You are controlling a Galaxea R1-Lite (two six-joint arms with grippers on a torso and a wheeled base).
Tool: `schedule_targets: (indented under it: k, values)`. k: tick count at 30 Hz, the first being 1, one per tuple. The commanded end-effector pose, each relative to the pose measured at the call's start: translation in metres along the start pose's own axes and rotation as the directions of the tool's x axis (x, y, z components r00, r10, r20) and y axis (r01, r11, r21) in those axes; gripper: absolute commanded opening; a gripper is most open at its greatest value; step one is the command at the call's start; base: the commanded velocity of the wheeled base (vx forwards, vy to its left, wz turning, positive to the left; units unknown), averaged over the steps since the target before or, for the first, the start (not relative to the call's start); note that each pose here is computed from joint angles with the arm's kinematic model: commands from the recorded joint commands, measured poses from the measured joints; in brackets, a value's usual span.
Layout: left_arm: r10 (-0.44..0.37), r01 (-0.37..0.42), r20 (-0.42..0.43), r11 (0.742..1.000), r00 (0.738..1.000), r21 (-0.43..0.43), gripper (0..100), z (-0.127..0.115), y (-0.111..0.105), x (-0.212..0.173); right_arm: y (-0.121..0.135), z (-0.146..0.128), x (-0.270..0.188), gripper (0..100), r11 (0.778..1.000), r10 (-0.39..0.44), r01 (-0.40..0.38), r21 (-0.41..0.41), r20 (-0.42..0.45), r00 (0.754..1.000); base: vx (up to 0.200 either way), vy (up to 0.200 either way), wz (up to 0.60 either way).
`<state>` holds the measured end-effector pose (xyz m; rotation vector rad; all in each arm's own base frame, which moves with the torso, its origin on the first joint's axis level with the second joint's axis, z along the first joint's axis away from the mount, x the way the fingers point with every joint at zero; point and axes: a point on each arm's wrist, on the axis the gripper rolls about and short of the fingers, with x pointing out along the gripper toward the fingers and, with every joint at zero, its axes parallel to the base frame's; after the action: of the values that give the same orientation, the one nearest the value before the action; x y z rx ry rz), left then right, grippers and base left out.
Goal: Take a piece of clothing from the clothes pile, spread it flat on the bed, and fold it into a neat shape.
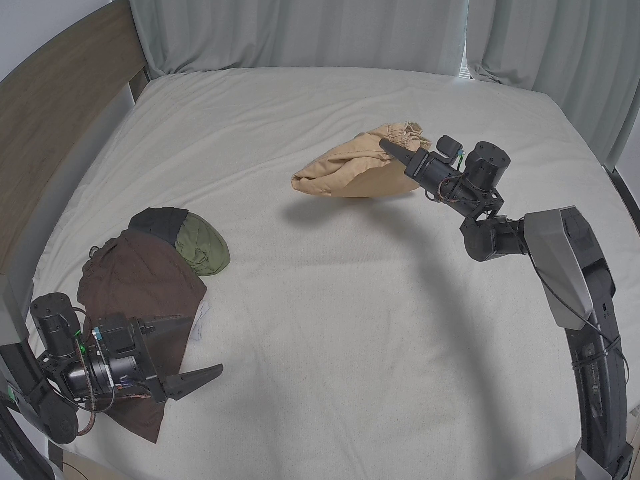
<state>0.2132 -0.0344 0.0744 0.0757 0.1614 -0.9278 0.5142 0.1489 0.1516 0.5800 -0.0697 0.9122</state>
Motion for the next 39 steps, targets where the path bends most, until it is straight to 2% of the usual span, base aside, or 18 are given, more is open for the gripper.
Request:
schedule_targets:
  k: [1, 7, 13, 15, 26, 34, 35, 37, 39]
  values:
    - [-0.002, 0.002, -0.011, 1.000, 1.000, -0.012, 100, -0.003, 0.000, 0.001, -0.019, -0.020, -0.003, 0, 0.999, -0.027, 0.028, 0.020, -0.023, 0.999, 0.000, 0.000, 0.00]
    - [-0.003, 0.002, -0.012, 1.000, 1.000, -0.013, 100, -0.003, 0.000, 0.000, -0.030, -0.047, -0.017, 0, 0.996, -0.072, 0.077, 0.055, -0.081, 0.994, 0.000, 0.000, 0.00]
    - [-0.003, 0.002, -0.012, 1.000, 1.000, -0.013, 100, -0.003, 0.000, 0.000, -0.027, -0.070, -0.041, 0, 0.990, -0.106, 0.117, 0.077, -0.133, 0.985, 0.000, 0.000, 0.00]
    - [-0.003, 0.002, -0.012, 1.000, 1.000, -0.013, 100, -0.003, 0.000, 0.000, -0.026, -0.086, -0.057, 0, 0.987, -0.125, 0.140, 0.080, -0.166, 0.978, 0.000, 0.000, 0.00]
    - [-0.009, 0.009, -0.015, 1.000, 1.000, -0.015, 100, -0.004, -0.002, 0.001, -0.040, -0.139, -0.096, 0, 0.974, -0.168, 0.197, 0.113, -0.228, 0.959, 0.000, 0.000, 0.00]
    - [-0.013, 0.013, -0.020, 1.000, 1.000, -0.024, 100, -0.005, -0.003, 0.001, -0.042, -0.151, -0.105, 0, 0.972, -0.172, 0.204, 0.115, -0.237, 0.956, 0.000, 0.000, 0.00]
    - [-0.015, 0.014, -0.020, 1.000, 1.000, -0.023, 100, -0.005, -0.003, 0.001, -0.042, -0.149, -0.105, 100, 0.973, -0.171, 0.202, 0.114, -0.232, 0.958, 0.000, 0.000, 0.00]
    - [-0.018, 0.017, -0.019, 1.000, 1.000, -0.021, 100, -0.005, -0.004, 0.002, -0.042, -0.147, -0.106, 100, 0.974, -0.171, 0.200, 0.109, -0.228, 0.959, 0.000, 0.000, 0.00]
    - [-0.021, 0.020, -0.020, 1.000, 1.000, -0.022, 100, -0.005, -0.004, 0.002, -0.039, -0.150, -0.115, 100, 0.967, -0.189, 0.226, 0.122, -0.256, 0.948, 0.000, 0.000, 0.00]
